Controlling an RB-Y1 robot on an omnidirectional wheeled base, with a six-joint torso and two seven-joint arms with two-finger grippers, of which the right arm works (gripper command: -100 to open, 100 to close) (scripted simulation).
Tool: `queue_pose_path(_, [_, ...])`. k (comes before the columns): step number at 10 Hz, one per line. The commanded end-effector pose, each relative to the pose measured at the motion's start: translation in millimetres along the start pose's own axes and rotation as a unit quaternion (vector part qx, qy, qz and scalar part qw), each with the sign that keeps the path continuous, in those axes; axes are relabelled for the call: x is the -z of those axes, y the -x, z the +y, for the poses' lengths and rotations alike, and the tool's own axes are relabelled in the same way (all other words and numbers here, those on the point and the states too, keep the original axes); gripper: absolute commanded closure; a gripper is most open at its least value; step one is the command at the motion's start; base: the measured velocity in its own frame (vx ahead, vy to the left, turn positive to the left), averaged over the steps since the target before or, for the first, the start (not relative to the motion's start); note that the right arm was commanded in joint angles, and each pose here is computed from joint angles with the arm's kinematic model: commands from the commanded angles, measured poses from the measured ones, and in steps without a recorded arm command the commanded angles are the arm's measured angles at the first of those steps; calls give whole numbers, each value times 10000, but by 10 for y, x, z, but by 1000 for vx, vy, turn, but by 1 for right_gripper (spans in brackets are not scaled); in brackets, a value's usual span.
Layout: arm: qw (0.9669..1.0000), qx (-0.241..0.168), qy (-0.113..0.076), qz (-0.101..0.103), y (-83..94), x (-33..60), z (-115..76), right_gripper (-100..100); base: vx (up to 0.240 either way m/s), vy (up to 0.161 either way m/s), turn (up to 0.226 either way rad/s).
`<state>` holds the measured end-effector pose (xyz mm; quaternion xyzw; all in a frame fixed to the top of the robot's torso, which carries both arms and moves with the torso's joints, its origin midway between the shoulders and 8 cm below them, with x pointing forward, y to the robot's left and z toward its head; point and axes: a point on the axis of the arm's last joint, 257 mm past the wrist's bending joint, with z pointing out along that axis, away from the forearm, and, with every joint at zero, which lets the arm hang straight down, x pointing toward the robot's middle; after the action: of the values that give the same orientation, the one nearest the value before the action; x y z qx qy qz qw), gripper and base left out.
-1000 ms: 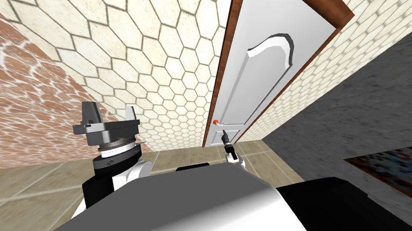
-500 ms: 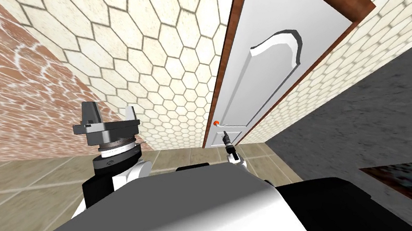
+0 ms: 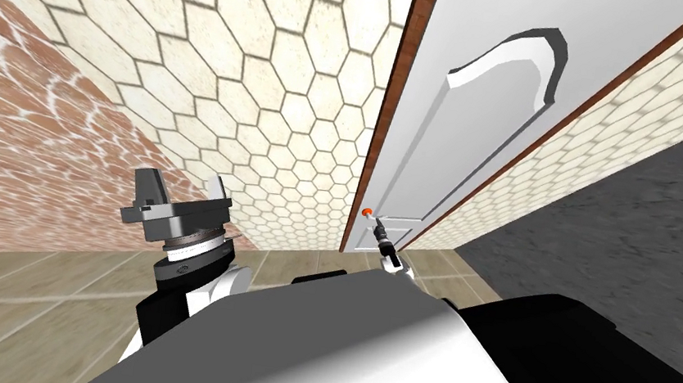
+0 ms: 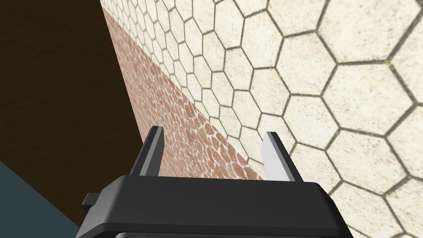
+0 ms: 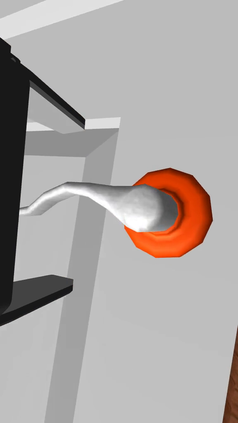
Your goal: Pull the door open
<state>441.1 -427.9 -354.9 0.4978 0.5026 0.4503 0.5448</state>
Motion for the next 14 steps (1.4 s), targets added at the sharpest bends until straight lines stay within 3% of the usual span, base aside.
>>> queue_pose_path(1, [9999,-3,-1,-119,170,73,-18,-100,168,35,146])
queue_pose_path(3, [9996,-5,-12,-269,366,130,-35,-100,228,9,140])
queue_pose_path(5, [9997,1,-14,-264,349,126,-21,-100,98,-13,47])
queue_pose_path(6, [9997,1,-14,-264,349,126,-21,100,-2,1,-19])
queue_pose_path(11, [9997,1,-14,-264,349,126,-21,100,-10,1,4])
queue_pose_path(14, [10000,10,7,-95,355,257,-30,100,-173,-40,130])
